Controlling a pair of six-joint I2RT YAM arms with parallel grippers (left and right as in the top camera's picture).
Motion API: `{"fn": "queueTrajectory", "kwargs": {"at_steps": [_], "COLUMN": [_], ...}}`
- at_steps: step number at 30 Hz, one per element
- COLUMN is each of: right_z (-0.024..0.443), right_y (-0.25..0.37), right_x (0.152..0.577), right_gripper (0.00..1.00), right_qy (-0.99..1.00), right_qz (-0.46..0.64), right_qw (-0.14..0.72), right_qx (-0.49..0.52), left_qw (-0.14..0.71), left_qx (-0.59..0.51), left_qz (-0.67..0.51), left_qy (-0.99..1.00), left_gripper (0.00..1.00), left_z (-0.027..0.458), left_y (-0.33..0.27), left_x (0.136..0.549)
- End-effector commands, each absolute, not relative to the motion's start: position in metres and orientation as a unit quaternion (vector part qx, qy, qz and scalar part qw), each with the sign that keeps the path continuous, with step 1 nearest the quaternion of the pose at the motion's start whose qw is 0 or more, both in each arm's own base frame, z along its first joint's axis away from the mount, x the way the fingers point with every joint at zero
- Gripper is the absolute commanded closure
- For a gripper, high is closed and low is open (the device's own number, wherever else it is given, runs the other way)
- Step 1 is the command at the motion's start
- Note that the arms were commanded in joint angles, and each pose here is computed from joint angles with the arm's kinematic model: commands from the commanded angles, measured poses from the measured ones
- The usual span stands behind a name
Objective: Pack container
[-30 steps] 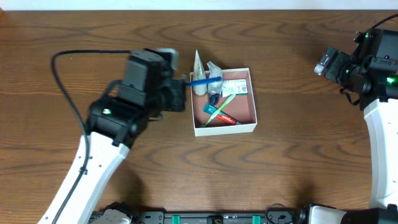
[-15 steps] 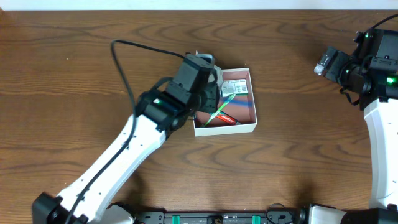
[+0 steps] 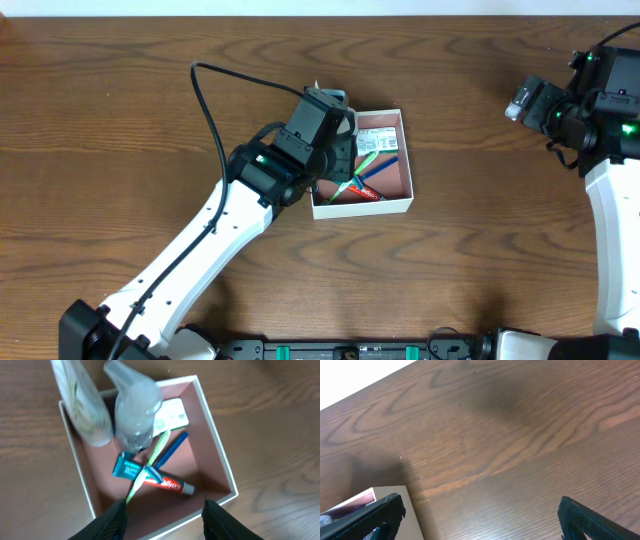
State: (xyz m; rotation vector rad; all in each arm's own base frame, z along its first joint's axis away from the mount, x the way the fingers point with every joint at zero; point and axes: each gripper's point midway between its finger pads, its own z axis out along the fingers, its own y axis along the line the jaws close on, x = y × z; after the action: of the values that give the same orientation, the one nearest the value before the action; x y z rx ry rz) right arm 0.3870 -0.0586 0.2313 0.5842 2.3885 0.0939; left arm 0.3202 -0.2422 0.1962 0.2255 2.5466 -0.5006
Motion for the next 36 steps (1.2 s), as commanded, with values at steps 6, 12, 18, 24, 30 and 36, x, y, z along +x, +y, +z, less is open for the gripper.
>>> {"fn": "queueTrajectory", "kwargs": {"at_steps": [6, 12, 18, 24, 30, 36], "right_z": [0.237, 0.237, 0.237, 0.237, 0.237, 0.237], "right_y": [-0.061, -0.061, -0.061, -0.061, -0.061, -0.061], "right_x": [0.388, 0.388, 0.388, 0.388, 0.388, 0.388], "right_gripper": [0.01, 0.01, 0.01, 0.01, 0.01, 0.01], "right_qy": [0.913, 0.913, 0.913, 0.913, 0.913, 0.913], "right_qz": [0.035, 0.035, 0.035, 0.035, 0.035, 0.035], "right_qw": [0.341, 0.341, 0.341, 0.341, 0.341, 0.341], "right_qx": [0.220, 0.220, 0.220, 0.220, 0.220, 0.220], "left_qw": [0.292, 0.356, 0.406, 0.414, 0.430, 0.430], "left_qx": [0.072, 0.036, -0.027, -0.063, -0.075, -0.075], "left_qz": [-0.174, -0.113, -0.004, 0.041, 0.038, 0.038], "left_qy": [0.938, 0.927, 0.914, 0.907, 0.899, 0.899], "left_gripper": [0.50, 0.49, 0.06, 0.02, 0.02, 0.02], "left_z": [0.237, 0.270, 0.290, 0.299, 0.310, 0.310], "left_y": [-0.211, -0.161, -0.092, -0.050, -0.039, -0.039], "left_x": [0.292, 0.278, 0.271, 0.254, 0.244, 0.244]}}
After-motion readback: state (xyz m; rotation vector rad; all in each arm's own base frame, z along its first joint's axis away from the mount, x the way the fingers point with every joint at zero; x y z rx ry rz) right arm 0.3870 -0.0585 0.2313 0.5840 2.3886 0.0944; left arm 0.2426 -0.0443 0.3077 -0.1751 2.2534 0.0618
